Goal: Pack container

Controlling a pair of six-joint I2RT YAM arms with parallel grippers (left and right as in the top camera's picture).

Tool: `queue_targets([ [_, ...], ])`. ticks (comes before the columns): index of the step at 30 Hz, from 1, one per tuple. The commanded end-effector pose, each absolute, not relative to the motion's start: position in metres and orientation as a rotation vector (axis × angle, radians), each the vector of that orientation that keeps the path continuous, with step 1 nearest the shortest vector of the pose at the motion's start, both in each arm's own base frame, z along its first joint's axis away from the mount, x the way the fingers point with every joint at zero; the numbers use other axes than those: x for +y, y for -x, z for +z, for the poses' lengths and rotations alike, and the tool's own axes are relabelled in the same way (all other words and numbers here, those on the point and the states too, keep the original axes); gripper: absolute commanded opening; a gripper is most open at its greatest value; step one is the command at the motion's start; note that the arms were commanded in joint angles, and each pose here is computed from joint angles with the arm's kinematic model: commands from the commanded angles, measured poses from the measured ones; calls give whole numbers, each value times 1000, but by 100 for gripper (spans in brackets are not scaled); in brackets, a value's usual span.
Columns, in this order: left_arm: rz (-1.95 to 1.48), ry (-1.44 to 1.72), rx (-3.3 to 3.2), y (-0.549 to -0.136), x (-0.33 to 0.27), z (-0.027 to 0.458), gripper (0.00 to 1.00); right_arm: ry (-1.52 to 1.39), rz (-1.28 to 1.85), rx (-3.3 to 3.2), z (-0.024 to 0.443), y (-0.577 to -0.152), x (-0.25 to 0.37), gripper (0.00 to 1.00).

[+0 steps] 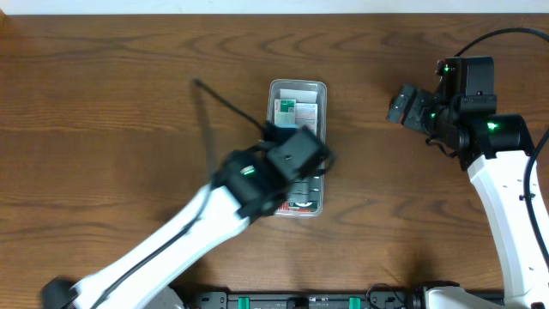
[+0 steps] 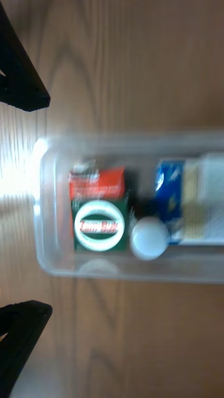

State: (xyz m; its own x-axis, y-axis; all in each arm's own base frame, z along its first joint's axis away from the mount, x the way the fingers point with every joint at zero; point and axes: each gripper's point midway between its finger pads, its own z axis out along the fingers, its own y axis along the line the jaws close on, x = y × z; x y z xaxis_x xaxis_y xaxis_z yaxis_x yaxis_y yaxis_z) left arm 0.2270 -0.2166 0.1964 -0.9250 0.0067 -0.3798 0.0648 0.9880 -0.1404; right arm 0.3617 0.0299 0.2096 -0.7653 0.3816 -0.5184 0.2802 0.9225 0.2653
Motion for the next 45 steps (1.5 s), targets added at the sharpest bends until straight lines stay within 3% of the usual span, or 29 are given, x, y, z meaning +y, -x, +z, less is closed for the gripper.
queue_targets([
  [1, -99, -10, 2526, -242, -171, 249, 98, -464, 219, 2486, 212, -363, 28, 99],
  [10, 114, 85, 2038, -210, -42, 363, 98, -464, 219, 2486, 212, -363, 28, 99],
  [19, -52, 182, 1890, -168, 3, 391, 98, -464, 218, 2486, 212, -363, 28, 99],
  [34, 84, 95, 1987, -155, 19, 357, 98, -464, 219, 2486, 212, -363, 28, 99],
  [45, 226, 386, 2044, -160, 47, 303, 98, -464, 218, 2486, 212, -363, 28, 99],
])
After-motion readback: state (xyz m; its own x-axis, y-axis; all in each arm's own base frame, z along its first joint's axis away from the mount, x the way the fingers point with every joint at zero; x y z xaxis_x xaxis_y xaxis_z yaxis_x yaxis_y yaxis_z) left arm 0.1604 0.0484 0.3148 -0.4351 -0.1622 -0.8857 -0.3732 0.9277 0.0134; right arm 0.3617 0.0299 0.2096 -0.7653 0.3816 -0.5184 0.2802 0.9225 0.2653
